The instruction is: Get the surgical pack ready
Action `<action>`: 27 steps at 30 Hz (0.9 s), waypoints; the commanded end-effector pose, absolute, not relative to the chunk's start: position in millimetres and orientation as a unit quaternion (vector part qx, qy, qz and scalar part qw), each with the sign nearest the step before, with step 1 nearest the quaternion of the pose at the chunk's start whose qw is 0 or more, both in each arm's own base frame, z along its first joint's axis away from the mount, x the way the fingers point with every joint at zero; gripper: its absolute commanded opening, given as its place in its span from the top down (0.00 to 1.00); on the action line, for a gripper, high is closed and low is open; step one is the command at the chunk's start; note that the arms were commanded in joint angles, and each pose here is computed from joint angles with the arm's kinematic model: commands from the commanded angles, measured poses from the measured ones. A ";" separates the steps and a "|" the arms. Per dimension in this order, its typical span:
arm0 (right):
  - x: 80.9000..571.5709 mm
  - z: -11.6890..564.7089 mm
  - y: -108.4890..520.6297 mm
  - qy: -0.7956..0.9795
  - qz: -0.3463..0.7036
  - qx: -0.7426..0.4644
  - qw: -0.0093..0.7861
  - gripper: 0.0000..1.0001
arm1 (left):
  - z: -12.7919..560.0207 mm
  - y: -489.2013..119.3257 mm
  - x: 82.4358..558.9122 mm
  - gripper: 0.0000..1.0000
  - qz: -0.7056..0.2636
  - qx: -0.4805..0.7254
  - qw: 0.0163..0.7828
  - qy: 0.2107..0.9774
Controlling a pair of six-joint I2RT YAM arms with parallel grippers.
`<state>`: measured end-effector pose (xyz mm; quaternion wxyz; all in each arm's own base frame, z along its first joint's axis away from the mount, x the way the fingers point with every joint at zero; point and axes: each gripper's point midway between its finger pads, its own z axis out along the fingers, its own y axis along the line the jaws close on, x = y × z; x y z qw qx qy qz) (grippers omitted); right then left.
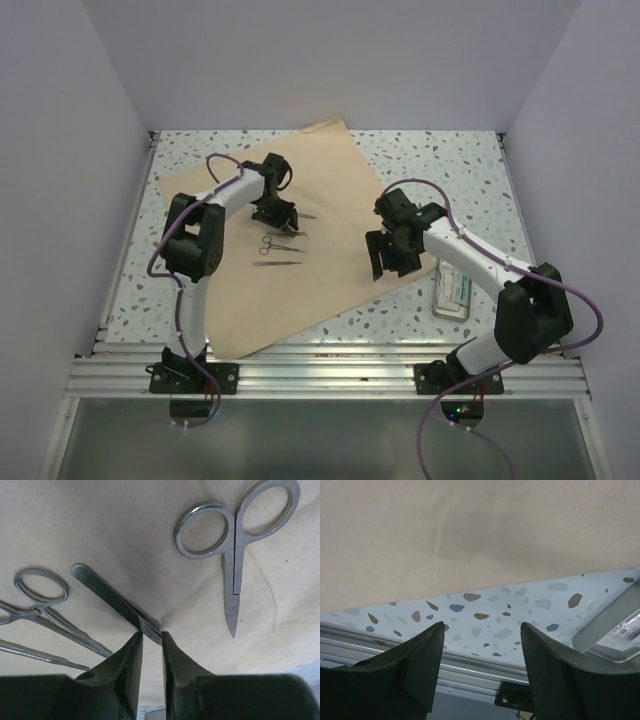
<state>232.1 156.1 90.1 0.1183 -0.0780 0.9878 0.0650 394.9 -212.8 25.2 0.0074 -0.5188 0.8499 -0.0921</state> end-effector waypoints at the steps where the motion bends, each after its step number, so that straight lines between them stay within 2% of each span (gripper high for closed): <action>1: 240.3 100.0 157.4 0.983 0.070 -0.087 0.142 0.34 | 32.5 -214.5 405.7 0.76 -0.101 -0.528 0.013 0.843; 6: 242.4 103.3 157.5 0.983 0.070 -0.086 0.146 0.34 | 31.7 -215.5 404.3 0.86 -0.102 -0.516 0.010 0.850; 9: 243.9 104.6 158.2 0.983 0.070 -0.086 0.146 0.34 | 36.2 -215.9 403.7 1.00 -0.107 -0.499 0.013 0.860; 14: 258.5 121.7 163.3 0.980 0.077 -0.087 0.163 0.34 | 70.1 -223.1 401.0 1.00 -0.116 -0.417 0.043 0.901; 18: 279.5 133.3 174.7 0.977 0.095 -0.088 0.169 0.33 | 96.8 -230.2 383.8 1.00 -0.140 -0.297 0.073 0.942; 22: 297.6 152.0 206.9 0.968 0.163 -0.089 0.168 0.32 | 128.2 -234.4 356.0 1.00 -0.185 -0.210 0.103 0.955; 25: 304.6 156.3 222.6 0.966 0.192 -0.073 0.159 0.31 | 126.6 -219.4 344.2 1.00 -0.169 -0.196 0.133 0.957; 26: 304.8 156.6 224.9 0.966 0.197 -0.068 0.154 0.31 | 122.9 -214.4 344.7 0.99 -0.163 -0.209 0.133 0.955; 27: 304.0 156.8 225.9 0.966 0.200 -0.064 0.148 0.31 | 124.7 -215.3 348.6 0.86 -0.168 -0.212 0.136 0.953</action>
